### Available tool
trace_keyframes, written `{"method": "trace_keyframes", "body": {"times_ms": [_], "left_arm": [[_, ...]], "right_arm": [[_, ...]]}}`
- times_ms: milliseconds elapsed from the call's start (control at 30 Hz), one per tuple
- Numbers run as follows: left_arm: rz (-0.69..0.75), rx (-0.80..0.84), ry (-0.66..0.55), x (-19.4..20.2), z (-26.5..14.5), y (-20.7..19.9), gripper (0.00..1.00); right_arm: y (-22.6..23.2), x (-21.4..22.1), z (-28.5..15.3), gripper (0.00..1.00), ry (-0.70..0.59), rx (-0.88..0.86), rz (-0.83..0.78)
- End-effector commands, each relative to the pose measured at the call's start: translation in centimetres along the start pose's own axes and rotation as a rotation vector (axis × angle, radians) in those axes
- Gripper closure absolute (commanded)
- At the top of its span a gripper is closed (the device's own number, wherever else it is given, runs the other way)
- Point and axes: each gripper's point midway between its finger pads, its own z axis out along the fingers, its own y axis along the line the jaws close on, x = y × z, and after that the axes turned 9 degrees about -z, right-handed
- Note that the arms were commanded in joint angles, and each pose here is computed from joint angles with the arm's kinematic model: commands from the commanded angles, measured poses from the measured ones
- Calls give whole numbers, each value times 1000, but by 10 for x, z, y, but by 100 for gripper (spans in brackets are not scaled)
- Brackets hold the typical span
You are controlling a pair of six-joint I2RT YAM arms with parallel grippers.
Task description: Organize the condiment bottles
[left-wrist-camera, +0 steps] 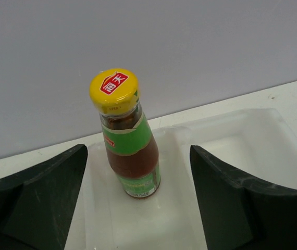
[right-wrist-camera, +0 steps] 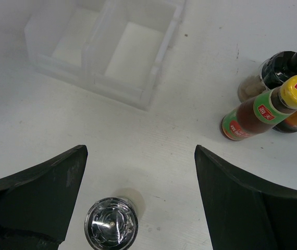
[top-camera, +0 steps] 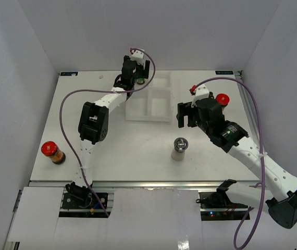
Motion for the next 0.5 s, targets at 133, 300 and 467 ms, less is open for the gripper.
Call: {"method": "trace_keyframes", "body": {"times_ms": [133, 300, 467], "left_arm": [[-26, 22, -143, -139, -72, -14, 2], [-145, 48, -81, -159, -129, -26, 2], [-260, 82, 131, -124, -184, -40, 2]], "right_arm": [[-28, -19, -4, 10, -31, 170, 65], [-49, -18, 12, 9, 26, 295, 147], [-93, -11, 22, 7, 40, 355, 247]]}}
